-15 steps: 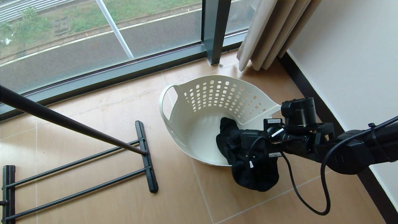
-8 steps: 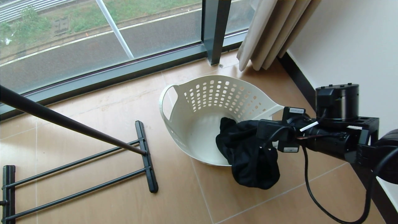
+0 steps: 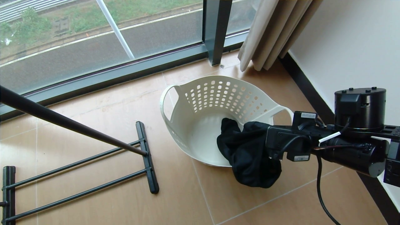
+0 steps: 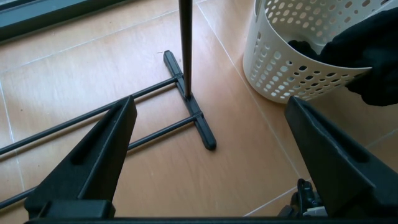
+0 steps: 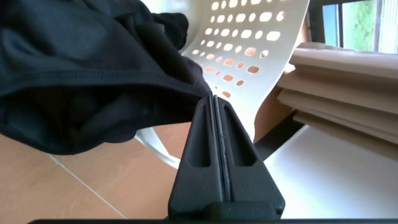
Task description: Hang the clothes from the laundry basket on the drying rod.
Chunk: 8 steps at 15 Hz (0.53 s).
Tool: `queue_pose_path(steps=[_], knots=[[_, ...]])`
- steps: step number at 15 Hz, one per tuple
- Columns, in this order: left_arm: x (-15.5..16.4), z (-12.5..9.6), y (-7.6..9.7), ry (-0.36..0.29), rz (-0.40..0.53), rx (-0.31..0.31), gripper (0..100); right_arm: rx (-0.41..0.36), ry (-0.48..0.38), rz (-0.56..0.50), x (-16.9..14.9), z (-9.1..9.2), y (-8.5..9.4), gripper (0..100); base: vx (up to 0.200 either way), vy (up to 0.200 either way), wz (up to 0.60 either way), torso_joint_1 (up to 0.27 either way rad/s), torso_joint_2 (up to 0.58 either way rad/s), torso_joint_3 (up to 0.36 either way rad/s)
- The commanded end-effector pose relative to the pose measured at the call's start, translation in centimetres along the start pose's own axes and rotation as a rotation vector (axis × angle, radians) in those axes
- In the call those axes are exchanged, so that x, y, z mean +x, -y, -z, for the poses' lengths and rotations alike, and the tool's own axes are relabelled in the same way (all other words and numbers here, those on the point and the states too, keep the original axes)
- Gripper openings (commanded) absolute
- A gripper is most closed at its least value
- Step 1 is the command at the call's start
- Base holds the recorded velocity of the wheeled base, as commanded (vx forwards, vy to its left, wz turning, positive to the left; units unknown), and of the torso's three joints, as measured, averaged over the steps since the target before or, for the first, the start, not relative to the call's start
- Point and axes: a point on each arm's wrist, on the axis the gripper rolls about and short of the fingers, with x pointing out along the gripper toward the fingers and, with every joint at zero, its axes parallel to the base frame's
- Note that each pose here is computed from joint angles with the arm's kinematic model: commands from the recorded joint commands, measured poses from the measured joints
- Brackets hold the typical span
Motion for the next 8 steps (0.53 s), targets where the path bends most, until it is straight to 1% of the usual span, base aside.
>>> queue_pose_path(steps=[1,8], knots=[[0.0,0.0,0.0,0.0,0.0,0.0,100,-0.003,0.001,-0.007,-0.2,0.1,-0.3,0,0.0,0.0,0.0,0.0,0.0,0.0],[0.0,0.0,0.0,0.0,0.0,0.0,100,-0.029,-0.015,-0.054,-1.0,0.9,-2.0,0,0.0,0.0,0.0,0.0,0.0,0.0]])
